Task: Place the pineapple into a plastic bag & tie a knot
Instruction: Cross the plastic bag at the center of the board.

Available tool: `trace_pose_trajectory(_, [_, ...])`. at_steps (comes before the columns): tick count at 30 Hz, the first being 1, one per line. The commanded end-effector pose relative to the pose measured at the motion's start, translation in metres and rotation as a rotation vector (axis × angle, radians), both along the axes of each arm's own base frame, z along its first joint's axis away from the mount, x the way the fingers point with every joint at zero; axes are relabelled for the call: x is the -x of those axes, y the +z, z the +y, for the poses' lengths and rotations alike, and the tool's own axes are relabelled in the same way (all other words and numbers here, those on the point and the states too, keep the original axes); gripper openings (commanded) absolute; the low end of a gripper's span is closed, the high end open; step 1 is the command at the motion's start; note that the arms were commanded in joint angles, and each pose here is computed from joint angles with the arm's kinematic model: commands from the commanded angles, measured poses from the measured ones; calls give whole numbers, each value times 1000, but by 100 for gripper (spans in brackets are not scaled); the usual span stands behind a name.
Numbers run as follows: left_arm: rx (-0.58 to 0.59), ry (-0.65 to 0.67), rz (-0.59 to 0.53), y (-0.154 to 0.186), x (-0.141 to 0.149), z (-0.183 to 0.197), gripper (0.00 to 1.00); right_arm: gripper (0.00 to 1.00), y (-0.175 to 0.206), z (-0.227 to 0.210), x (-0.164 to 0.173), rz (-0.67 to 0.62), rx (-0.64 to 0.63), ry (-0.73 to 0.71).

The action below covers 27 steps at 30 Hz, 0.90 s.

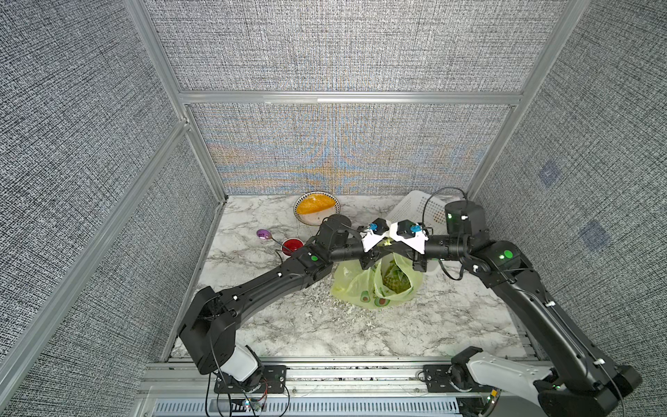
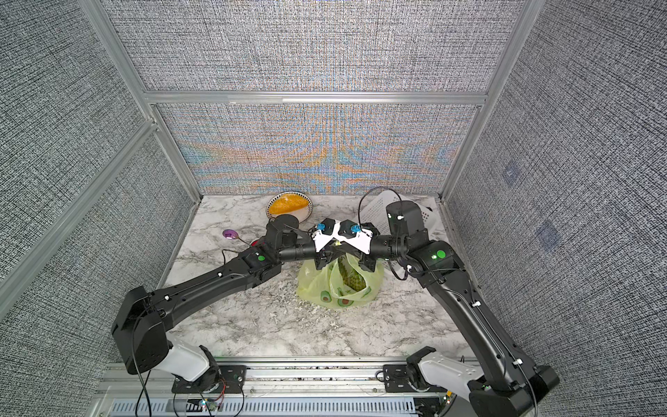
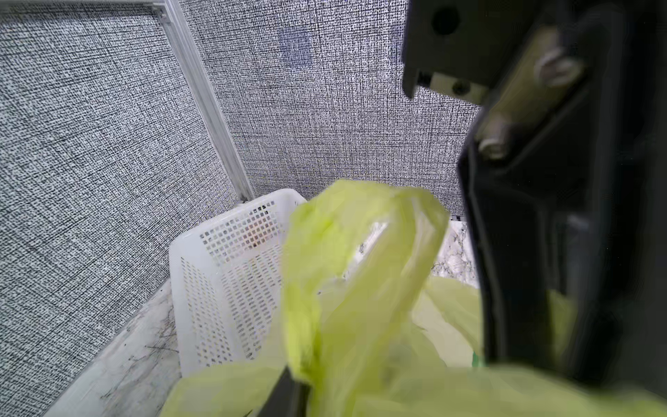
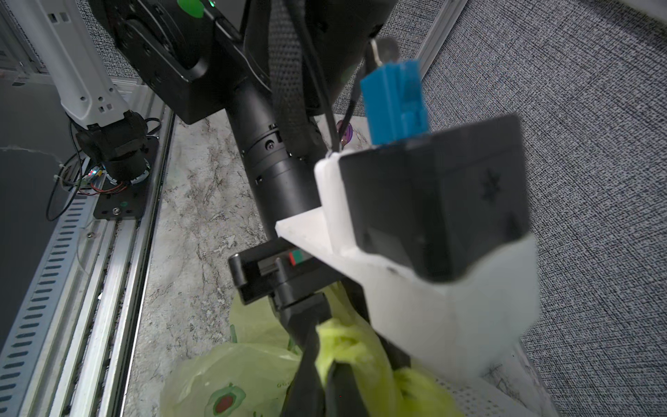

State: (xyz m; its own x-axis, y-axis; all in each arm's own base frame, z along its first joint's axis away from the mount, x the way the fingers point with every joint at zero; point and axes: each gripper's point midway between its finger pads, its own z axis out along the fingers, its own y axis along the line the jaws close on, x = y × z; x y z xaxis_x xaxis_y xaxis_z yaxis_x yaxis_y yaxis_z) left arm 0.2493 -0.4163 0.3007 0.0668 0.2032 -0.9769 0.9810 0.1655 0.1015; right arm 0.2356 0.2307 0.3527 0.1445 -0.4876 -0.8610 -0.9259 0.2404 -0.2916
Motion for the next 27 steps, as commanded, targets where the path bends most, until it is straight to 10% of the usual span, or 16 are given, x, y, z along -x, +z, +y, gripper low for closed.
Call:
trace_pose_trajectory(1, [58, -29, -35, 14, 4, -2, 16, 0, 11, -4, -7, -29, -28, -51])
trace_pose_trajectory(5, [45, -25, -51, 10, 4, -1, 2, 38, 23, -18, -4, -25, -41, -143])
trace_pose_trajectory(13, [29, -17, -100, 8, 2, 1, 0, 77, 75, -84, 3, 32, -270, -596])
trace_pose_trajectory(16, [21, -29, -111, 7, 3, 0, 0, 74, 75, -100, -17, 213, -396, -819])
trace_pose_trajectory(27, [23, -36, -106, 10, 2, -2, 0, 71, 19, -38, -24, 682, -269, -656])
